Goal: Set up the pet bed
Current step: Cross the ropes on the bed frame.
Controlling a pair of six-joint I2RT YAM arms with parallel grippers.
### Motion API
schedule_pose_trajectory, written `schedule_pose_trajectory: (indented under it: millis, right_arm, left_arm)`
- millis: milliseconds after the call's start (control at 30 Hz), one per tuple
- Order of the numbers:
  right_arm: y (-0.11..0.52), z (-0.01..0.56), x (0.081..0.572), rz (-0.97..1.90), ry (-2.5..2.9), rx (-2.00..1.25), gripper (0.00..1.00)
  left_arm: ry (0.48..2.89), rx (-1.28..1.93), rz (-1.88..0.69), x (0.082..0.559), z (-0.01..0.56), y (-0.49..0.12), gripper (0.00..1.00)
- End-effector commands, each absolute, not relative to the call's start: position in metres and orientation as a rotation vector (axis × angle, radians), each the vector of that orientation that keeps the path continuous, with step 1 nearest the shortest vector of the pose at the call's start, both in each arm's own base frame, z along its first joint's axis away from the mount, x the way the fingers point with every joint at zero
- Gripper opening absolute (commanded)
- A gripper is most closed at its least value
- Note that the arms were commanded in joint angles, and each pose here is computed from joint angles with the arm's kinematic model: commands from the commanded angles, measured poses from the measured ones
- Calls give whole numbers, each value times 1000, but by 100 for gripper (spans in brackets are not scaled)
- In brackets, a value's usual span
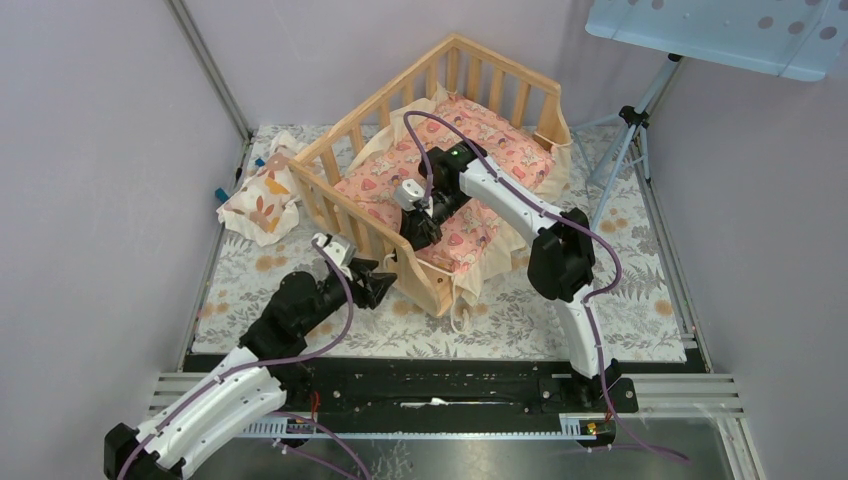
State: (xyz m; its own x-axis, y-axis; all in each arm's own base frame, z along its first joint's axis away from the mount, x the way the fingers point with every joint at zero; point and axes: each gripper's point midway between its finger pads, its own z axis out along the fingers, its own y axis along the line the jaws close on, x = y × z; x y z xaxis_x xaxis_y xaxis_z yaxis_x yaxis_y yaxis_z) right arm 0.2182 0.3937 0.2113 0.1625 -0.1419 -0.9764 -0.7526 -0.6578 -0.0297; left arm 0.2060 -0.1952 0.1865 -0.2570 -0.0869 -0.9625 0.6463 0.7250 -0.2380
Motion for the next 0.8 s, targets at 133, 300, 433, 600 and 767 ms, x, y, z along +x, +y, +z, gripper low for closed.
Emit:
schedule_pose_trajectory:
  millis: [133,300,433,600,767]
  right_arm:
    - [397,219,210,1570,844,-1899,0]
    - [397,220,213,1544,852,-1921,0]
    - [396,224,221,1481,869,-1965,11]
    - [392,227,236,1387,935,-2004,34]
    - [383,226,257,1249,1072,-2013,49]
  left_arm:
    - [1602,493,-758,213,206,-207,37]
    - [1628,526,-780,210,202,-213,10]
    - [1655,522,-789,205,200,-210,0]
    - [1666,509,-784,202,202,-205,0]
    - [1701,502,-789,202,202,-206,0]
